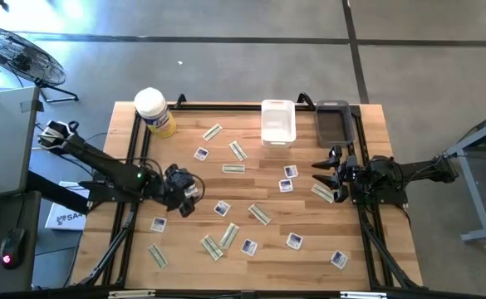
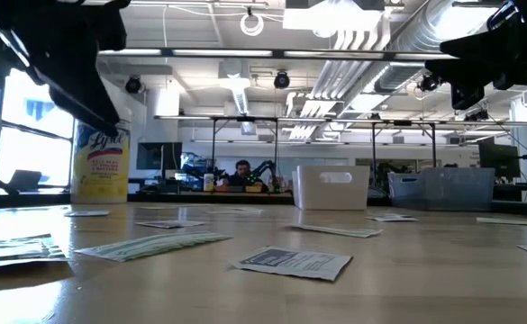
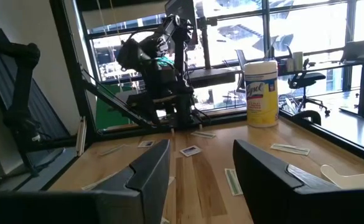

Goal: Pick & Place First Aid Supplies
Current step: Put the blue alcohol pad into the white bin

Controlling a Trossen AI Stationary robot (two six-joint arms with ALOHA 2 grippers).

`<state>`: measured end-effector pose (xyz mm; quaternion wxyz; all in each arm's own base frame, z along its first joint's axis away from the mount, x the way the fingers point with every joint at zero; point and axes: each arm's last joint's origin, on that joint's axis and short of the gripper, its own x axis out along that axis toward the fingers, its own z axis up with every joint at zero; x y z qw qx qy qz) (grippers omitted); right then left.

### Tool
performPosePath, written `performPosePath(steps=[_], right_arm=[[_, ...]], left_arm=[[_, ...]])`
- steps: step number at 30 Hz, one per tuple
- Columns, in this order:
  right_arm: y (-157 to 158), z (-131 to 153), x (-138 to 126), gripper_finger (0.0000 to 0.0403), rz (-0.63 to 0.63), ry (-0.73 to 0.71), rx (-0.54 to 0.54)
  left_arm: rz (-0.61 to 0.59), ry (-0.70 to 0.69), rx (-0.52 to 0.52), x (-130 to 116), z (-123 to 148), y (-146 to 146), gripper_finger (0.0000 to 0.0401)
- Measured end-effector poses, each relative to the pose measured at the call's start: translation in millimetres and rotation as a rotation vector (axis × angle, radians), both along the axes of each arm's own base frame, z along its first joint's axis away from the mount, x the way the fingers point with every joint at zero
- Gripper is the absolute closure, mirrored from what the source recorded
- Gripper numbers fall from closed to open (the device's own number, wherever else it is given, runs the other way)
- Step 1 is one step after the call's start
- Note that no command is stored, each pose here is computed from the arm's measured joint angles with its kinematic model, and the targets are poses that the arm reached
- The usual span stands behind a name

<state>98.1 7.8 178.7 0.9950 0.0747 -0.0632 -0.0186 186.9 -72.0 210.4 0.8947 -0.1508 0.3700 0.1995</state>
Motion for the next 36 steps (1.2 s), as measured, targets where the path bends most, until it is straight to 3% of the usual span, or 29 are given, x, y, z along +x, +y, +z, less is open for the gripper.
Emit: performPosePath(steps=[6,16,22,28,36], right_arm=[[0,0,0,0.0233,0.000,0.000,0.000],[0,0,0,0.0233,0.000,0.000,0.000],[0,0,0,0.0233,0.000,0.001,0.000],[0,0,0,0.0233,0.000,0.000,0.000],[0,0,0,0.0233,0.000,0.000,0.000]], left_arm=[[0.116,0.098,-0.011,1,-20,-4,0.0097],[0.191,0.208,0.073,14,-53,-7,0.0097],[0.269,0.301,-0.036,23,-66,6,0.0058],[0.300,0.319,-0.005,30,-76,12,0.0019],[0.355,0.324,-0.025,29,-78,14,0.0044]])
